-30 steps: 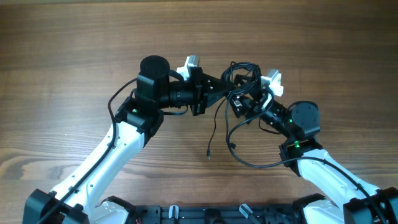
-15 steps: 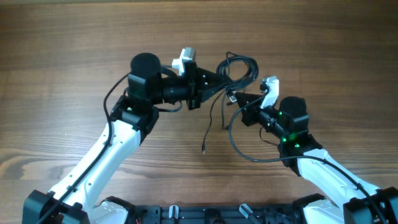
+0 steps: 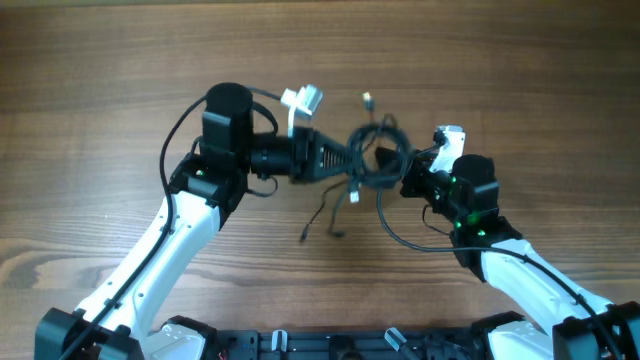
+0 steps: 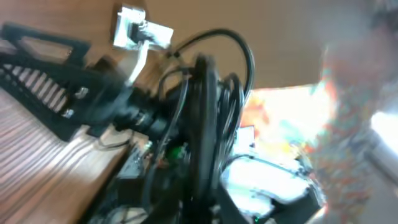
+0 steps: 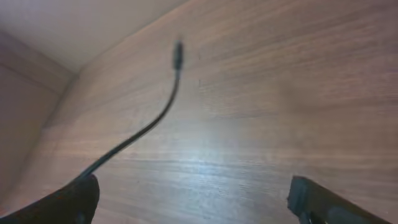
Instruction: Untangle cables
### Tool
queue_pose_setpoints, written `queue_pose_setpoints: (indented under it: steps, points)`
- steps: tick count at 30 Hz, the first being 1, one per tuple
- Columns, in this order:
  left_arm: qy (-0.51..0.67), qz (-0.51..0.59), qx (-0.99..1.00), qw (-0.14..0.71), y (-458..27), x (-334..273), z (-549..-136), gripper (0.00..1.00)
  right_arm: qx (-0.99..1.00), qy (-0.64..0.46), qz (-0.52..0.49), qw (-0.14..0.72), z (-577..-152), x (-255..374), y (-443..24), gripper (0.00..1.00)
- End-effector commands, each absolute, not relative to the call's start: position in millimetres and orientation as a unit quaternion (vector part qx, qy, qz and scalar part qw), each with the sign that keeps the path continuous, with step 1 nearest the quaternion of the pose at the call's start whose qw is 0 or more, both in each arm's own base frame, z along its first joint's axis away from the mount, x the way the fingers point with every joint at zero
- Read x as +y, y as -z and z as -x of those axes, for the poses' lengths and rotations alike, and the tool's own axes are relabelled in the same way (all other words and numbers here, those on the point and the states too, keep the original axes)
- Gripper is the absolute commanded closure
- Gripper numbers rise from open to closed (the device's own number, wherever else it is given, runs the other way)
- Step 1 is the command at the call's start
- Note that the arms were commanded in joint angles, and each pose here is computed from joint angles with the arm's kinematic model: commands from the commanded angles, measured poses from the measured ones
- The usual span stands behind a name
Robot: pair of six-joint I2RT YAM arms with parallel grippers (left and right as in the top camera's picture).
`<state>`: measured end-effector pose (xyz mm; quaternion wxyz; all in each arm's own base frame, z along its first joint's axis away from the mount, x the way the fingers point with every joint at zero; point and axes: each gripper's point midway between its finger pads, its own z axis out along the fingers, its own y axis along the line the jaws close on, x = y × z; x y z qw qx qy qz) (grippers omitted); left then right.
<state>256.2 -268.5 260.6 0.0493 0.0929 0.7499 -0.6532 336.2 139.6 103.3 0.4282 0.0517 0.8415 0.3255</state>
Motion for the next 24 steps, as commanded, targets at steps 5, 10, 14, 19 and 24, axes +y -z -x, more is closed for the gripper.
queue_pose_setpoints:
  steps: [5,10,14,19,24]
  points:
    - [0.519,-0.121,0.839,0.104,-185.0,-244.4,-253.0,0.96,0.809,-0.468,-0.020,0.354,-314.0,127.3,-122.2,0.00]
    - [0.506,-0.171,0.838,0.115,-178.5,-244.1,-244.0,0.96,0.763,-0.524,0.041,0.377,-304.4,111.7,-153.5,0.00]
    - [0.498,-0.213,0.832,0.122,-176.1,-254.3,-234.2,0.96,0.693,-0.590,0.192,0.368,-265.4,134.3,-188.3,0.00]
    - [0.501,-0.248,0.822,0.106,-176.0,-270.8,-214.9,0.96,0.669,-0.616,0.244,0.336,-244.1,152.9,-192.4,0.00]
    - [0.502,-0.259,0.819,0.099,-176.0,-276.7,-207.3,0.96,0.645,-0.614,0.303,0.341,-230.6,172.4,-192.1,0.05]
